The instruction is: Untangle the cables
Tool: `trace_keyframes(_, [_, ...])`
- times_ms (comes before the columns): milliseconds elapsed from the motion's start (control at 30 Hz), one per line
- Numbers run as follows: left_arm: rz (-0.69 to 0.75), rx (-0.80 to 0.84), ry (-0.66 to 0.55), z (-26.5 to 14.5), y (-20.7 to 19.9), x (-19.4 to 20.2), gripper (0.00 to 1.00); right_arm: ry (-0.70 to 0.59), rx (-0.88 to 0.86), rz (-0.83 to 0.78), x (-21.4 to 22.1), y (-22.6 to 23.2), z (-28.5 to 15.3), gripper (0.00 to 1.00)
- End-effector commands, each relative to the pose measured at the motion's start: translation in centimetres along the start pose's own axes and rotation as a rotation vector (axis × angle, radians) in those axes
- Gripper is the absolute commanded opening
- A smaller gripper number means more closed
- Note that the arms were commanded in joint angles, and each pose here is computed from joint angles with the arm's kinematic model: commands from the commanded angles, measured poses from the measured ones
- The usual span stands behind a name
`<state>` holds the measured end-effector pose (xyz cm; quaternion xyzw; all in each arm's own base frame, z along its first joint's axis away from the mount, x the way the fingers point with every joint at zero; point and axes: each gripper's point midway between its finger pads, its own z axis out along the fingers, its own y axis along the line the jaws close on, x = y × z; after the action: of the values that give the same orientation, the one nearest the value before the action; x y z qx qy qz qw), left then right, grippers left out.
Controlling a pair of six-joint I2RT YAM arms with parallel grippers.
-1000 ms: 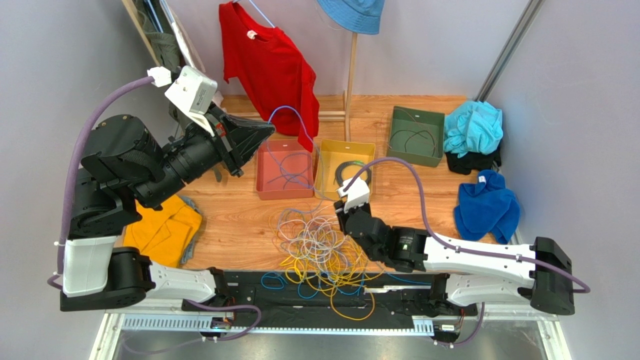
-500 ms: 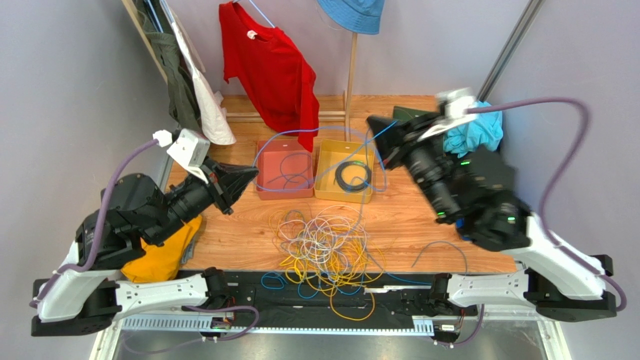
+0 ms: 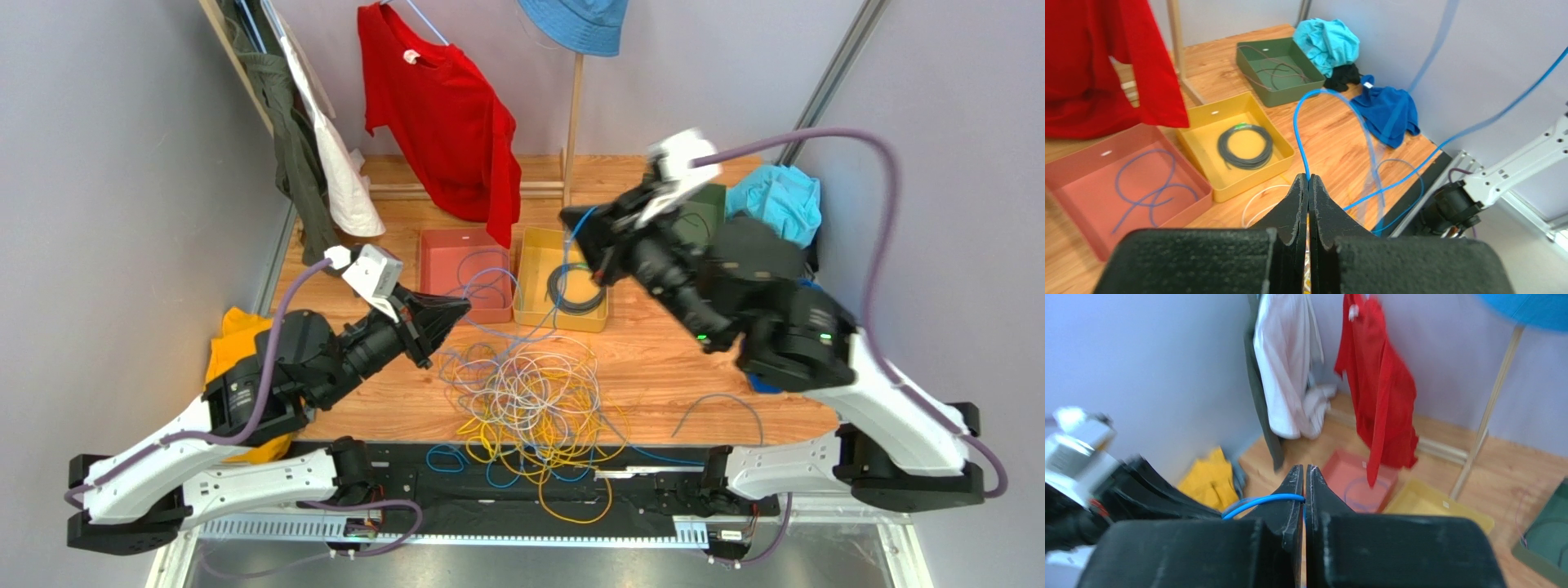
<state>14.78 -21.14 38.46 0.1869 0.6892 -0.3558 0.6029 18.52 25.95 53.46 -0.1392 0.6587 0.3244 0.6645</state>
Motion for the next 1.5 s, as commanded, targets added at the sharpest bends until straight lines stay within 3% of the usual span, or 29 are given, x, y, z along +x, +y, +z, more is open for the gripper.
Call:
trace_keyframes(0, [-0.046,0.102,-0.032,1.7,-2.7,-0.7,0.03,0.174,-0.015,-0.054,6.7,0.8,1.4,0.00])
trace_keyframes(200, [-0.042,0.213,-0.060,2.2,-4.5,0.1,0.41,0.251,-0.077,-0.032,9.7,2.6,2.3,0.00])
trace_keyframes(300, [-0.041,0.251,-0.077,2.4,-5.1,0.3,0.50,0.281,-0.120,-0.007,10.5,3.7,2.4,0.00])
trace_keyframes(533, [-0.049,0.257,-0.105,2.5,-5.0,0.9,0.63,0.306,-0.192,0.056,10.9,5.3,2.0,0.00])
trace_keyframes(700, [-0.069,0.211,-0.127,2.0,-3.6,1.7,0.66,0.296,-0.169,0.051,10.7,4.7,1.9,0.00])
trace_keyframes(767, [-0.087,0.131,-0.129,1.2,-1.6,2.5,0.66,0.280,-0.152,0.043,10.2,4.2,1.7,0.00])
trace_keyframes(933, [-0.203,-0.134,-0.164,-2.3,5.0,4.6,0.78,0.264,-0.121,0.019,9.7,3.3,1.3,0.00])
trace_keyframes(1033, [-0.214,-0.202,-0.143,-3.7,6.8,6.2,0.82,0.259,-0.112,0.011,9.5,3.0,1.4,0.00])
trace_keyframes(1167, [-0.166,-0.005,-0.148,-3.2,3.7,6.8,0.84,0.262,-0.113,0.007,9.8,3.2,1.8,0.00])
trace_keyframes(1300, [-0.115,0.253,-0.273,-2.6,-0.9,4.8,0.87,0.272,-0.119,0.009,10.2,3.7,2.3,0.00])
trace_keyframes(1467, [-0.041,0.363,-0.221,-0.4,-3.7,6.2,0.89,0.284,-0.118,0.003,10.7,4.0,2.9,0.00])
